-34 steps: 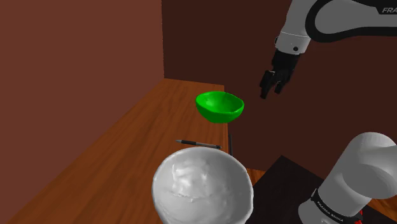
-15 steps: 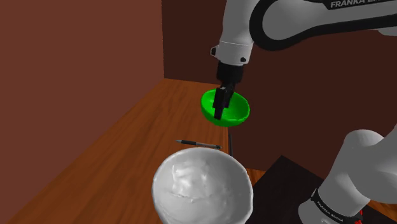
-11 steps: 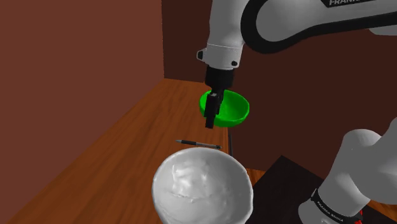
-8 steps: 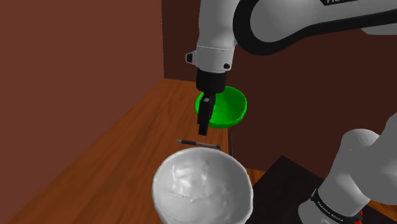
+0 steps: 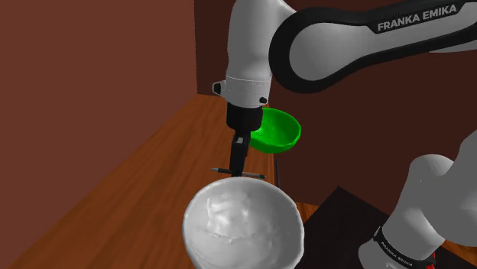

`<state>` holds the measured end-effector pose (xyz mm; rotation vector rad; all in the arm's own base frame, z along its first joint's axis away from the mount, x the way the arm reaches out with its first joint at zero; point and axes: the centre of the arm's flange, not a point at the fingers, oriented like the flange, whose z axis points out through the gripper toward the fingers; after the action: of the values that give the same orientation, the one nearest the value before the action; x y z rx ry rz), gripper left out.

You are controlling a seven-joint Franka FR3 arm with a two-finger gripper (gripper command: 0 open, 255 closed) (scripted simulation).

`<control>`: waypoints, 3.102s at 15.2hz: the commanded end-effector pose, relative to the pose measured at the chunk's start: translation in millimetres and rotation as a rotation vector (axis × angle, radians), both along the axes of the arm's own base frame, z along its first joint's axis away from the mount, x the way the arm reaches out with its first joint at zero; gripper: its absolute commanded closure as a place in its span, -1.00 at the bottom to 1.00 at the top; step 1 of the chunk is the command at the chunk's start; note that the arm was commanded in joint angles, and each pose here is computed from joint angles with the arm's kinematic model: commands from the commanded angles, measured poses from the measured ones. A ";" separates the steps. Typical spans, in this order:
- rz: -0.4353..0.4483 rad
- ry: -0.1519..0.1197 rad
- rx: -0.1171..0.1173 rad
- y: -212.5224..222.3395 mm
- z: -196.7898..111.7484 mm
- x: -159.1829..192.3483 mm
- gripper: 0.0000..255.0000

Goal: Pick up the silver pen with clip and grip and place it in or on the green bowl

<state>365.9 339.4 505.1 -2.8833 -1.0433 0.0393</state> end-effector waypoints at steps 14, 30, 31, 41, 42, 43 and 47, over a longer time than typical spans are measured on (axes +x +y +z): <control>0.000 0.000 0.000 -1.3 -10.5 -1.5 1.00; 0.000 0.000 0.000 -0.3 48.7 -1.0 1.00; 0.000 0.000 0.000 -0.3 54.0 -1.0 1.00; 0.000 0.000 0.000 -0.3 106.8 -1.0 1.00; 0.000 0.000 0.000 -0.3 112.1 -1.0 1.00; 0.000 0.000 0.000 -0.3 117.4 -1.0 1.00; 0.000 0.000 0.000 -0.3 138.5 -1.0 1.00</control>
<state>366.1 338.2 636.7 -2.8836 -1.0428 0.0392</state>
